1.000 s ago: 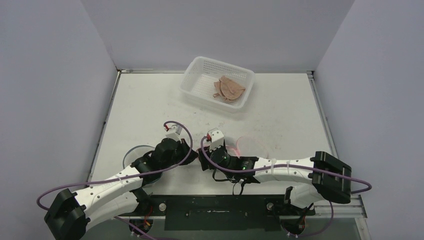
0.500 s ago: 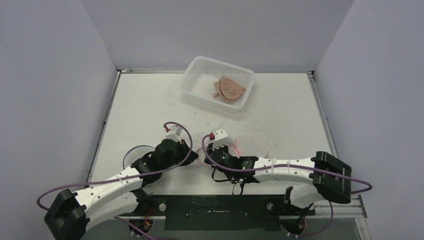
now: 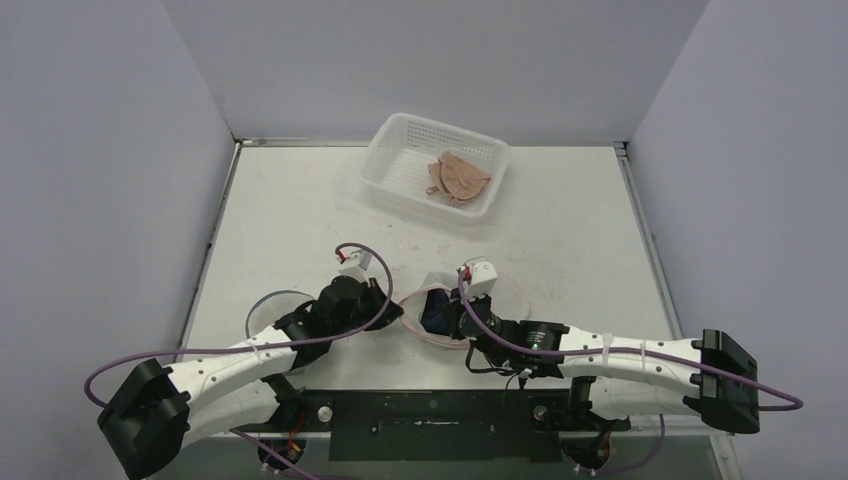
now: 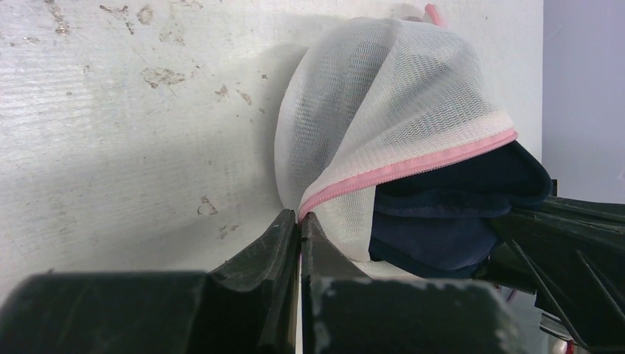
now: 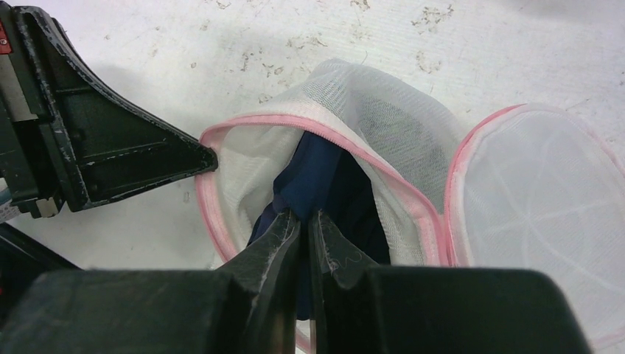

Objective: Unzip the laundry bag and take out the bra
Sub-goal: Pick up the bra from the laundry bag.

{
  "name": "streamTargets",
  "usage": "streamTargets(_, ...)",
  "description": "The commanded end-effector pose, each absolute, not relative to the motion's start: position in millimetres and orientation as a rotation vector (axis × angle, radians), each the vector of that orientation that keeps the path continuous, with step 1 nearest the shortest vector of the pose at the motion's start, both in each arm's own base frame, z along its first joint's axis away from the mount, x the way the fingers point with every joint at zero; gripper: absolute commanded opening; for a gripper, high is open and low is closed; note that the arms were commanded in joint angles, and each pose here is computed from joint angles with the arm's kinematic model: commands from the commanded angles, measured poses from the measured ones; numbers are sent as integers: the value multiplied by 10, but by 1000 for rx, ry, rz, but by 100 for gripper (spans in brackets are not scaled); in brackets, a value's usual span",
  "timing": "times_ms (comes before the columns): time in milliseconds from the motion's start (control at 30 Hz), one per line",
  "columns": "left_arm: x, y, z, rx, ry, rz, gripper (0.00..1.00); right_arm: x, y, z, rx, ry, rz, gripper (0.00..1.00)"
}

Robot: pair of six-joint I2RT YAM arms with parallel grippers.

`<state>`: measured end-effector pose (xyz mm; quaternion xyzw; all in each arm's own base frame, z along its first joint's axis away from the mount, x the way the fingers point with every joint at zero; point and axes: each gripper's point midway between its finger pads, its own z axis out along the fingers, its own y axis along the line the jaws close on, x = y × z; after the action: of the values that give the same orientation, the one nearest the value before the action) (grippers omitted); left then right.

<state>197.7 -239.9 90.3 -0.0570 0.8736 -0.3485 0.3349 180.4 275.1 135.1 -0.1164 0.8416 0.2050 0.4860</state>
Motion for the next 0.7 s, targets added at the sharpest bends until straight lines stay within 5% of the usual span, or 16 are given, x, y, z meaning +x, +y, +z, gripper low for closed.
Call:
streamTargets(0,2034,-2577,1076,-132,2206,-1004,0,1789,2716,1421,-216,2040,566,6)
streamTargets(67,2026,-2603,1063,-127,2206,-1008,0,1766,2710,1426,-208,2042,590,15)
streamTargets(200,2018,-2645,1054,-123,2201,-1017,0,1716,2716,1470,-188,2039,653,55)
streamTargets(300,2015,-2671,1049,-116,2202,-1020,0,1691,2744,1505,-190,2043,677,72)
streamTargets(667,1985,-2754,1038,-91,2211,-1026,0,1633,3020,1248,-300,2133,634,92)
